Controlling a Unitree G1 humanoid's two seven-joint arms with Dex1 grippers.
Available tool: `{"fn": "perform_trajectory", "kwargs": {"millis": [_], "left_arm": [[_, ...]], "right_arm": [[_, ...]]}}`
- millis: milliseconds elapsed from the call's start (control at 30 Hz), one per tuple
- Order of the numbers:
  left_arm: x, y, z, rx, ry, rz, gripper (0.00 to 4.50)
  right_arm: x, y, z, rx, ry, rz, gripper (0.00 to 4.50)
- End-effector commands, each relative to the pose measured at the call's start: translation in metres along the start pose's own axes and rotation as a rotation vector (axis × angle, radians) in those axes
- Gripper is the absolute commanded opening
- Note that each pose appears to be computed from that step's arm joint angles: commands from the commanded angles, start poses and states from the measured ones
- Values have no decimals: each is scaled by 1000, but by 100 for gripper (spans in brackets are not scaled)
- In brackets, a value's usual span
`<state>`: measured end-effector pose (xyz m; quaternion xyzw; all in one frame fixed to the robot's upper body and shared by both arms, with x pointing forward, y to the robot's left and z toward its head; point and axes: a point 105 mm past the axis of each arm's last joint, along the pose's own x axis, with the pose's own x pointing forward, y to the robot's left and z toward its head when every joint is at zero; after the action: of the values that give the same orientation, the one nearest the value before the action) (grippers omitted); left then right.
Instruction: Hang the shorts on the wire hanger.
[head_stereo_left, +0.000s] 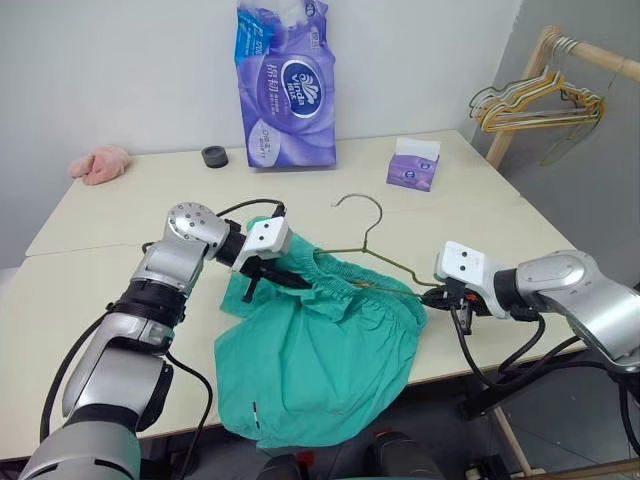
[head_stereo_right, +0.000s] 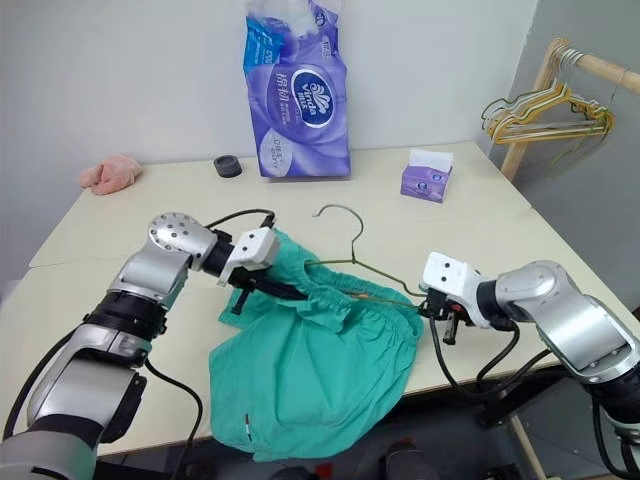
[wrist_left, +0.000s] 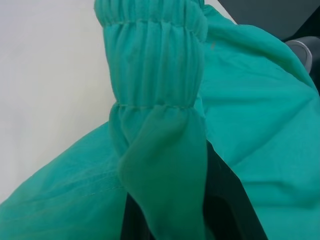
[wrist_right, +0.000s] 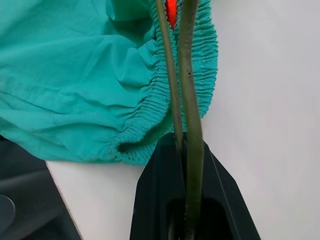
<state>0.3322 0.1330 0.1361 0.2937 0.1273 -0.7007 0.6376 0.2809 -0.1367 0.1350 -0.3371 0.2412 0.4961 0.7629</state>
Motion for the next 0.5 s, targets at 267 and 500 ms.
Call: {"fn": "perform_trajectory", "kwargs": {"millis": [267,500], "left_arm": [[4,0,0,-4,-7,36,4],[4,0,-9,-10,12,70,2]], "right_arm": [[-30,-14,19,-290,-4,-35,205],[-81,-42,-11,-85,66,-204,421]]}}
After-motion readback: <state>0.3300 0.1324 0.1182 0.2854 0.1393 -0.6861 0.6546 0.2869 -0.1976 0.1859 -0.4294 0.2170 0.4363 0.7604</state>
